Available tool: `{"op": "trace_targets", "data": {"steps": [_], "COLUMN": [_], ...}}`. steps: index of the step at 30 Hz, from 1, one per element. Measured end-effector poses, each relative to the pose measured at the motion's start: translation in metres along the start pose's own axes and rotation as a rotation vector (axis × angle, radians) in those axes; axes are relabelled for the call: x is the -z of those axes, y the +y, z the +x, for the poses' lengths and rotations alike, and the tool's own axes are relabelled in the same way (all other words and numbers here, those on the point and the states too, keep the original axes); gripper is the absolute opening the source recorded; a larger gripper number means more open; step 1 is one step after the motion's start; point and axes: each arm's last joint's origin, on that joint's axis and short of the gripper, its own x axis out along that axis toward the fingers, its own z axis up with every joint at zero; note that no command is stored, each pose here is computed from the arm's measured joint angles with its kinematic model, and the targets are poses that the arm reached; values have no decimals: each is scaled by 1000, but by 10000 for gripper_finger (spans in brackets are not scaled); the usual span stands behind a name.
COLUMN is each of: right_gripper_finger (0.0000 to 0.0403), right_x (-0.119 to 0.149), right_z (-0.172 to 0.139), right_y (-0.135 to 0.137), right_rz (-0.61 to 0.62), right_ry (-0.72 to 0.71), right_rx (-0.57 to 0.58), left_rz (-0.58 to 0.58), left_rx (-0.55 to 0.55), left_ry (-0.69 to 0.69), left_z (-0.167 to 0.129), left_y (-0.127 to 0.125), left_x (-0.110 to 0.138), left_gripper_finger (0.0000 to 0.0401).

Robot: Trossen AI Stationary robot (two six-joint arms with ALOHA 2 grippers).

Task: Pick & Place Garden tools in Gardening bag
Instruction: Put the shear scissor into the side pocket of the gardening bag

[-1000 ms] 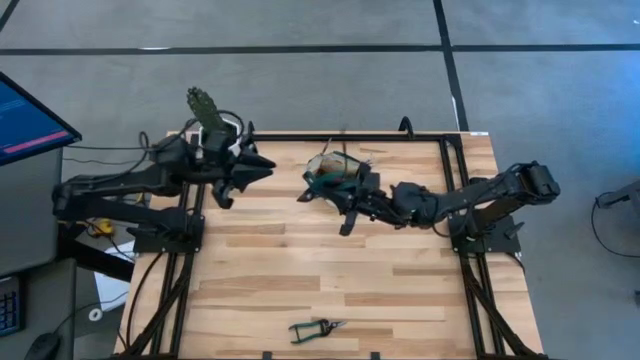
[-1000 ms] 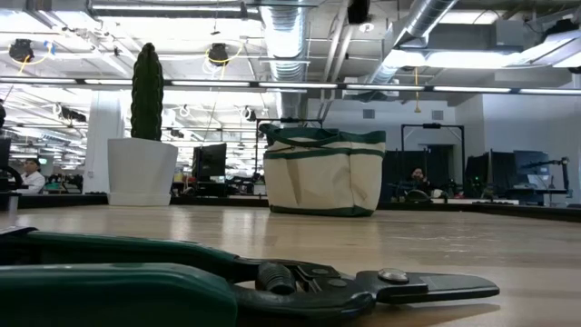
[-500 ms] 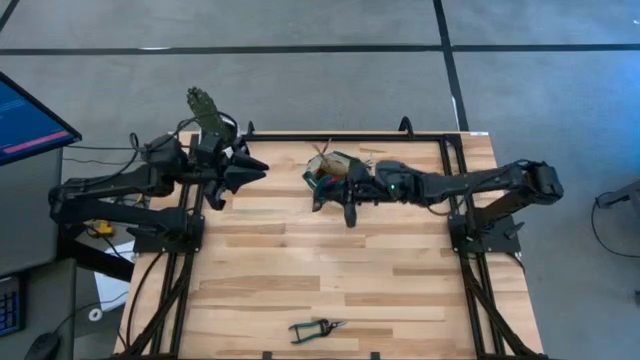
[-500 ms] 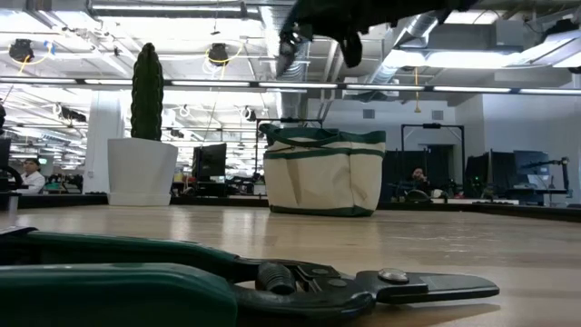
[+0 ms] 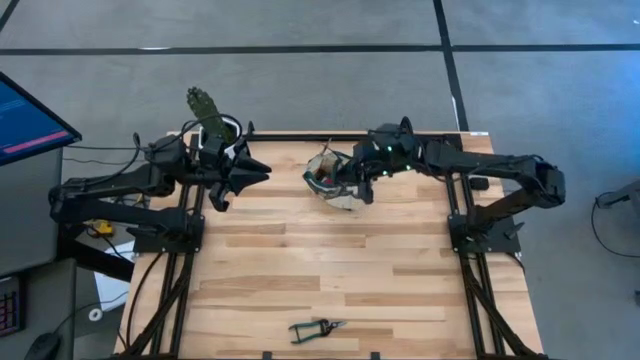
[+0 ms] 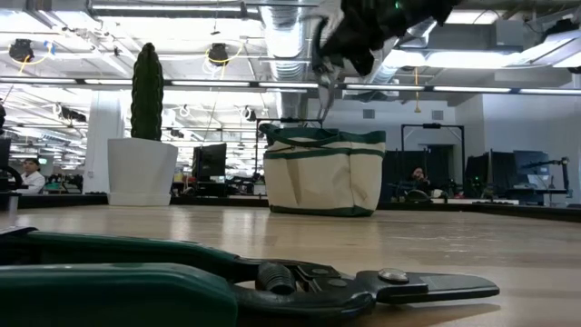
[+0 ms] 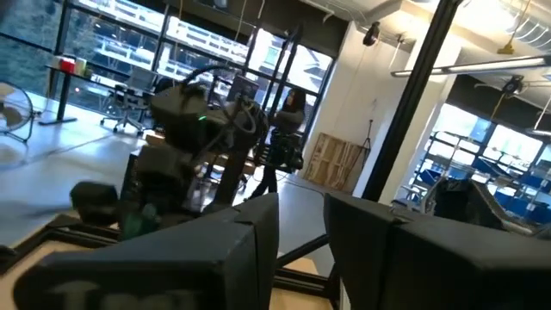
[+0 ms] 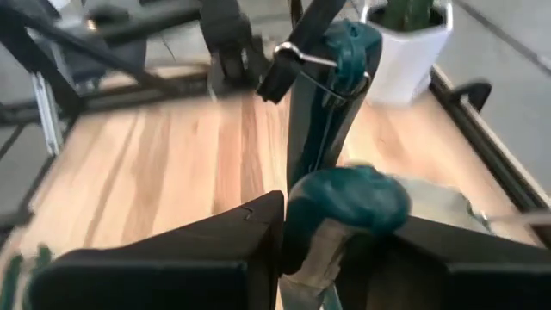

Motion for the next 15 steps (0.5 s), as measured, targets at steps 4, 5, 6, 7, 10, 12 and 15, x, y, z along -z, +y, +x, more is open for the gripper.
{"op": "trace_targets", "data": {"steps": [4, 5, 6, 7, 10, 12, 15], "right_gripper_finger": [55, 55, 55, 55, 55, 55, 55], "right_x": [7, 10, 13, 15, 19, 21, 24], "right_z": [3, 3, 2, 4, 11, 16, 23], "right_y": [-18, -22, -26, -29, -38, -43, -48], "right_rz": [-22, -24, -28, -38, -53, -73, -73], "right_ry": [47, 67, 84, 85, 95, 86, 91], "right_rx": [-86, -104, -117, -131, -169, -170, -194], "left_rz": [28, 32, 41, 47, 49, 49, 49], "left_rx": [-13, -14, -15, -18, -19, -19, -19], "left_ry": [-4, -5, -5, -6, -5, -5, -5], "left_z": [0, 0, 0, 0, 0, 0, 0], "left_y": [0, 0, 0, 1, 1, 1, 1], "left_x": [0, 0, 0, 0, 0, 0, 0], "left_gripper_finger": [85, 85, 85, 85, 85, 85, 85]}}
